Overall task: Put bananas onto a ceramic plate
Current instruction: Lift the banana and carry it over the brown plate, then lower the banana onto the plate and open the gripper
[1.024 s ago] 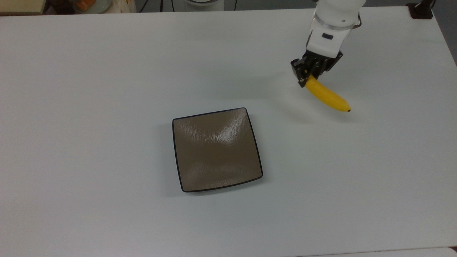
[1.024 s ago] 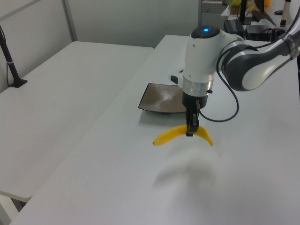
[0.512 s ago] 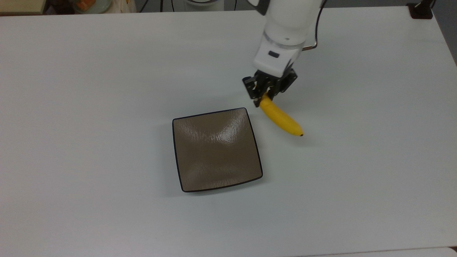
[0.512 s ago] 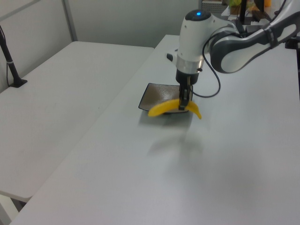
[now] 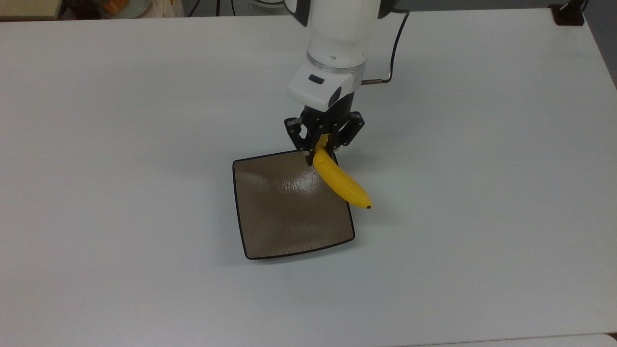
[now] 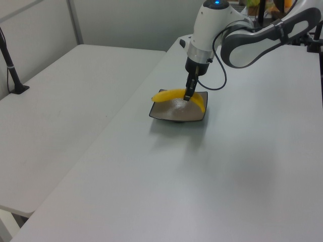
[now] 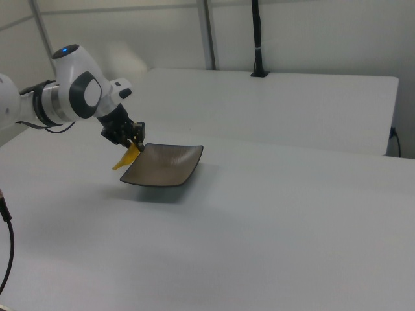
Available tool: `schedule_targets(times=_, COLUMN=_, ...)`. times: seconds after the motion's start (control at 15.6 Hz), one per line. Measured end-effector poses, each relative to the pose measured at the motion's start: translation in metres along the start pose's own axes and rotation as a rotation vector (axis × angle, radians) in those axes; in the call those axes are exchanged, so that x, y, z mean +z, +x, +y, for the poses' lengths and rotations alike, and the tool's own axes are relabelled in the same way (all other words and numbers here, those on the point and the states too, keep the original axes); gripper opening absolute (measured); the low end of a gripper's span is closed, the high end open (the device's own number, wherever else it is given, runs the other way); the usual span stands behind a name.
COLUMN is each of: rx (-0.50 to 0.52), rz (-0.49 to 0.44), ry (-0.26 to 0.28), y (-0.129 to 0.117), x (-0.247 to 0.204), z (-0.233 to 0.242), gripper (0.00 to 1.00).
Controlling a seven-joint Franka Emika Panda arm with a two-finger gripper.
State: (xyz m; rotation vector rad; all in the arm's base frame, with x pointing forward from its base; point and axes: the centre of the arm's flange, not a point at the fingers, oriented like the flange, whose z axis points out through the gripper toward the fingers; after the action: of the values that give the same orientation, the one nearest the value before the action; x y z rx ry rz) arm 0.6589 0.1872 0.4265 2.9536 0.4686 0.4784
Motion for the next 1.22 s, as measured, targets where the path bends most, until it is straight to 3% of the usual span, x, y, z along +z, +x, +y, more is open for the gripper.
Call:
schedule_targets(times=0.19, rx=0.038, rz=0.018, ry=0.009, y=0.001, x=0.011, z=0.016, gripper=0.33)
schedule_targets(times=0.38, rx=0.058, rz=0.031, ry=0.005, y=0.001, x=0.015, z=0.029, gripper=0.41)
schedule_targets(times=0.77, rx=0.064, rz=0.028, ry=0.005, y=0.001, x=0.018, z=0.032, gripper=0.99)
schedule_targets(times=1.22, rx=0.098, rz=-0.004, ry=0.041, y=-0.001, x=0.012, z=0.03, gripper=1.0)
